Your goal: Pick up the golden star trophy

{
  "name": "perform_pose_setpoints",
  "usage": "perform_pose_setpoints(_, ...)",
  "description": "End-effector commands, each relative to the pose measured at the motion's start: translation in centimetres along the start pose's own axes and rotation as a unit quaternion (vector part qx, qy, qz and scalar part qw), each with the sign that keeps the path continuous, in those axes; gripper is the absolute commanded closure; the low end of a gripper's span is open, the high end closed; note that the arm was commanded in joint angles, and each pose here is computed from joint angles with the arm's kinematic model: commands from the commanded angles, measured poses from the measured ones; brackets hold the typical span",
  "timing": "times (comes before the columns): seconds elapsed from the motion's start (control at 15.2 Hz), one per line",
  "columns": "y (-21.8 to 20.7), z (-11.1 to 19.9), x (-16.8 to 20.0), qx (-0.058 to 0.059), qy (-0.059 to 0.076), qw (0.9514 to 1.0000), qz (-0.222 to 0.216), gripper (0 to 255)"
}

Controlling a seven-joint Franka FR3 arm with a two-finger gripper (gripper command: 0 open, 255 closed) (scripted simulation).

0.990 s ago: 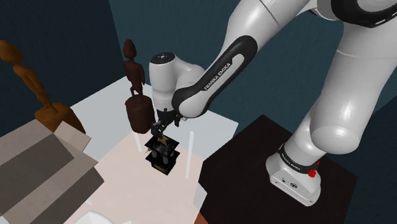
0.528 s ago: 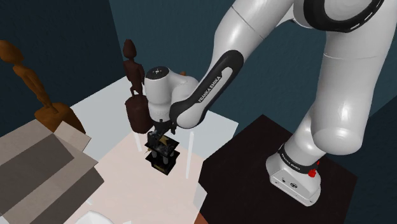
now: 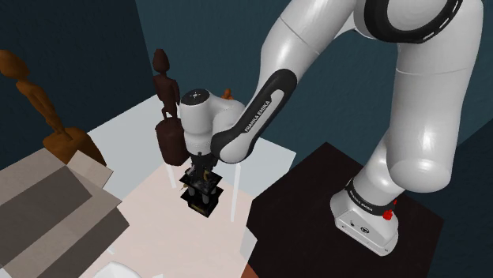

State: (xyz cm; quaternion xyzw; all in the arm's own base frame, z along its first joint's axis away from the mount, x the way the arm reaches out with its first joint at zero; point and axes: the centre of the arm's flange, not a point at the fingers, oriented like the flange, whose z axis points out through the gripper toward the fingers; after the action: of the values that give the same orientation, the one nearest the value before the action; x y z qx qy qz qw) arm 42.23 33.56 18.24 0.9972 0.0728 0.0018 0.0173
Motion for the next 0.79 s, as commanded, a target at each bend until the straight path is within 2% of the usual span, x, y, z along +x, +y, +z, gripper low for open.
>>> perform_pose_setpoints(0.0,0.0,0.0,0.0,0.0,0.0,1.0,0.0,255)
perform_pose_setpoints(0.33,0.1,0.1,-0.1,0.0,0.0,1.0,0.0,255)
perform_pose_setpoints(0.73,0.2,-3.1,-0.1,0.0,0.0,1.0,0.0,255)
